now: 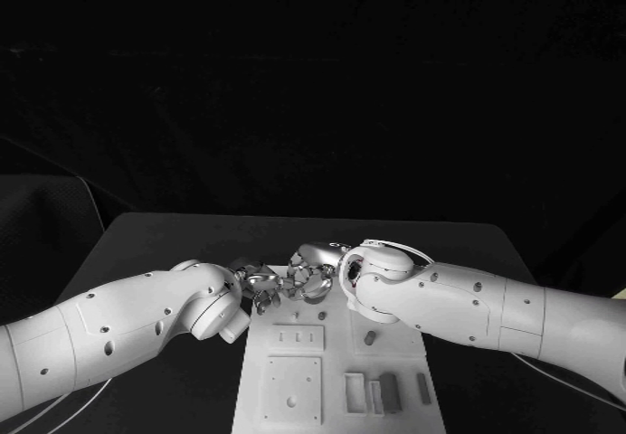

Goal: Assemble the parts on the task board

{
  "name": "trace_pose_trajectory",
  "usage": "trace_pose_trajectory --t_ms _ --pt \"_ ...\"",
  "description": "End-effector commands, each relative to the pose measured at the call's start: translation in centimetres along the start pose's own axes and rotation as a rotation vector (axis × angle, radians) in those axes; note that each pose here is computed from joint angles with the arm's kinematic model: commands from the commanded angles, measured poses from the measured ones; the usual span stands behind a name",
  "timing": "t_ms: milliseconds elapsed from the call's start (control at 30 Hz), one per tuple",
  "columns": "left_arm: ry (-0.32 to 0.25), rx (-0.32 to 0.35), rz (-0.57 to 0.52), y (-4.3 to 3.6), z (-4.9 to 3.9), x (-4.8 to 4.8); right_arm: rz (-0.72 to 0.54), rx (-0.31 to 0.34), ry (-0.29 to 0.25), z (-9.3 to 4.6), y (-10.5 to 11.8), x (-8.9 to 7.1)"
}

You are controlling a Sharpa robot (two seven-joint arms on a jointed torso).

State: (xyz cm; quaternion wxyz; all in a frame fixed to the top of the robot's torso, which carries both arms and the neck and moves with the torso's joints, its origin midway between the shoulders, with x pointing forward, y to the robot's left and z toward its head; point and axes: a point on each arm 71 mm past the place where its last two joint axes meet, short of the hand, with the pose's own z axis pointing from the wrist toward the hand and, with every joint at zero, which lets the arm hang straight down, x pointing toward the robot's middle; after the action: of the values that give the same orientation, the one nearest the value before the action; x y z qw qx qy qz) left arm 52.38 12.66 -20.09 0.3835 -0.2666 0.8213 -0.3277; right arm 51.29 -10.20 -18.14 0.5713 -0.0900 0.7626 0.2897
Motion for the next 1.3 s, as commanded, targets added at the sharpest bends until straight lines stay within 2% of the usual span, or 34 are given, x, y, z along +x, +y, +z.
trace_pose_trajectory --t_ms 33,433,1300 --pt "-0.009 0.015 -0.004 -0.32 -0.01 0.09 -0.015 -0.002 0.015 0.0 0.0 0.1" --pt "-0.013 0.028 -0.041 -0.44 0.02 0.09 -0.021 0.010 0.029 -0.2 -0.4 0.2" --pt "-0.009 0.020 -0.070 -0.07 -0.07 -0.25 -0.025 0.026 0.028 -0.3 -1.1 0.0"
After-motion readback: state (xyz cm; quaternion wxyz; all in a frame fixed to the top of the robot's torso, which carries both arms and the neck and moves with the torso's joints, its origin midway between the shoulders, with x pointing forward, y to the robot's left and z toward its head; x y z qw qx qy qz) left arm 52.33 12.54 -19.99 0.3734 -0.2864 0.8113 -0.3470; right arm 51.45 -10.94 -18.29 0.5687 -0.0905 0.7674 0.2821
